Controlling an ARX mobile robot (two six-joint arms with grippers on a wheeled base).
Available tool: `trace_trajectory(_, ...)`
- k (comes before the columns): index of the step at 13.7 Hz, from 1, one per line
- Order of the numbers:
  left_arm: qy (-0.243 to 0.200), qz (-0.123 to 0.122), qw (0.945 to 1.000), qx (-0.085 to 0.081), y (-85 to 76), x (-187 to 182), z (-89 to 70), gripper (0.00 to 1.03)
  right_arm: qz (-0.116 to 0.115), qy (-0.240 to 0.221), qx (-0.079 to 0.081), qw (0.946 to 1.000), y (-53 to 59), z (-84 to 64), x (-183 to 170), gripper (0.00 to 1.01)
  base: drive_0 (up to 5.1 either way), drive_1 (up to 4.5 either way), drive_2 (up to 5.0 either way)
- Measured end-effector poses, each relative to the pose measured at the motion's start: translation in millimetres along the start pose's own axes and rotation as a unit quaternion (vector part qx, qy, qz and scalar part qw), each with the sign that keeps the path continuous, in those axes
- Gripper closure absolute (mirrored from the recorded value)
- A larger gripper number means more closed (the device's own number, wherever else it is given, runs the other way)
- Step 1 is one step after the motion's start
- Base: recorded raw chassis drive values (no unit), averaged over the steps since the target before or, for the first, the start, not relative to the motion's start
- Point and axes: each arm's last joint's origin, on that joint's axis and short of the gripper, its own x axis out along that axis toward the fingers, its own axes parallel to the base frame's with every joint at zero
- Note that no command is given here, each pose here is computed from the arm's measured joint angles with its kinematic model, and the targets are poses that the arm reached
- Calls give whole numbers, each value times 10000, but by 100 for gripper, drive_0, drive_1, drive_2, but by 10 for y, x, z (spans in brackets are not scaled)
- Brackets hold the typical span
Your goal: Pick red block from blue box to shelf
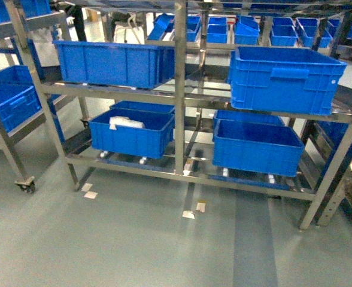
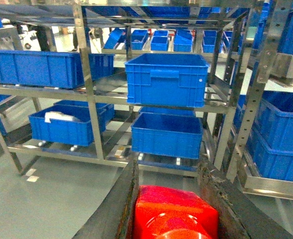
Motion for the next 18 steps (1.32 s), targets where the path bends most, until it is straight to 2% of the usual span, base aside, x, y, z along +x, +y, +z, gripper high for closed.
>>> trace_trajectory(9,0,0,10000,0,0,0,0,5,0,0,0,10000,0,0,0,72,-147,-147,-147)
trace_trajectory(13,-8,-6,10000,0,-1,0,1,5,0,-11,0,10000,0,2,0,72,0,0,0)
trace_trajectory(18,8,-6,10000,0,-1,0,-1,5,0,0,0,10000,0,0,0,72,5,437,-427)
